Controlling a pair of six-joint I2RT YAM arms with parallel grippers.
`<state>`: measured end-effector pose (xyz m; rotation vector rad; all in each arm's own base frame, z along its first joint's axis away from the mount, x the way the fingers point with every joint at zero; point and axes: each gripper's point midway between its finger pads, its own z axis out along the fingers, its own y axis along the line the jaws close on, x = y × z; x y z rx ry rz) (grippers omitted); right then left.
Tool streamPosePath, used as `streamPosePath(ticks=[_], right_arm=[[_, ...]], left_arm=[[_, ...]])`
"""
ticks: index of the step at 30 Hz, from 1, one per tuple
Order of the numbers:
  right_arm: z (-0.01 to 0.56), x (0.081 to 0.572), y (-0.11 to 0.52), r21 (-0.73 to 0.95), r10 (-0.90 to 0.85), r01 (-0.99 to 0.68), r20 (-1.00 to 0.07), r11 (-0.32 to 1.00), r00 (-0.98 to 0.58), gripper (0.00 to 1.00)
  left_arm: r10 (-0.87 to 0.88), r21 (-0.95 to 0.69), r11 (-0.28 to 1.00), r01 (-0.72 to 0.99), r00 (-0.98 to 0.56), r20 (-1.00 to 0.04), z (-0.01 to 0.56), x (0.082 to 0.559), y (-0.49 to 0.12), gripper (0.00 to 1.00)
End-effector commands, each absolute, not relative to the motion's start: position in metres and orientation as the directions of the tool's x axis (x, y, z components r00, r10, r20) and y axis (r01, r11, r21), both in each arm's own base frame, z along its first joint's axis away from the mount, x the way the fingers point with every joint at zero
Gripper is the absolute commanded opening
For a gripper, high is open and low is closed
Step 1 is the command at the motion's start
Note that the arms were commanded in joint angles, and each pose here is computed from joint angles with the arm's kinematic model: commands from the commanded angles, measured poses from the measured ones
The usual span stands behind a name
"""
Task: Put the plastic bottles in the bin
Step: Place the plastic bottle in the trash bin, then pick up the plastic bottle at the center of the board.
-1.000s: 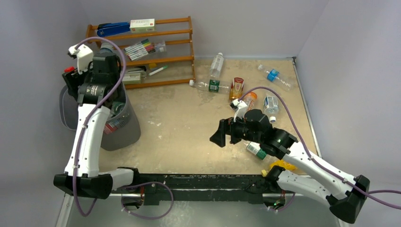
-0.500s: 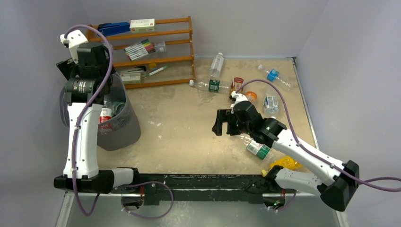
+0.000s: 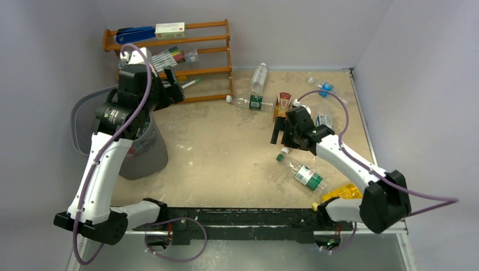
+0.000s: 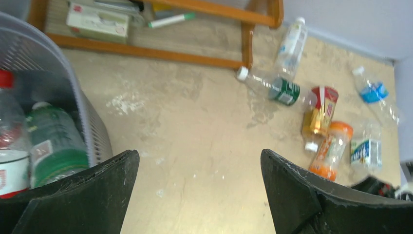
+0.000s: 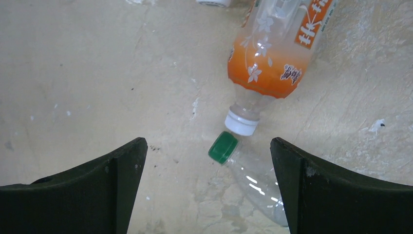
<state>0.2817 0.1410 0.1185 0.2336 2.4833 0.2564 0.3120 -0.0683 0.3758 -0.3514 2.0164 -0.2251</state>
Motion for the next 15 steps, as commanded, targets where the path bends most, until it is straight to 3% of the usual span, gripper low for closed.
streamPosePath(ticks=[1, 15], right_arm=[[0.121, 0.314, 0.131, 0.225, 0.259, 0.149, -0.615, 0.963, -0.744, 1.00], [0.079, 0.364, 0.105, 0.172, 0.291, 0.235, -0.582, 0.957, -0.759, 0.99]], left_arm=[[-0.371, -0.381, 0.922, -0.072, -0.451, -0.812, 0.367, 0.306, -0.093, 0.95], [-0.316, -0.335, 0.941, -0.056, -0.504, -0.804, 0.336, 0.302, -0.094, 0.95]])
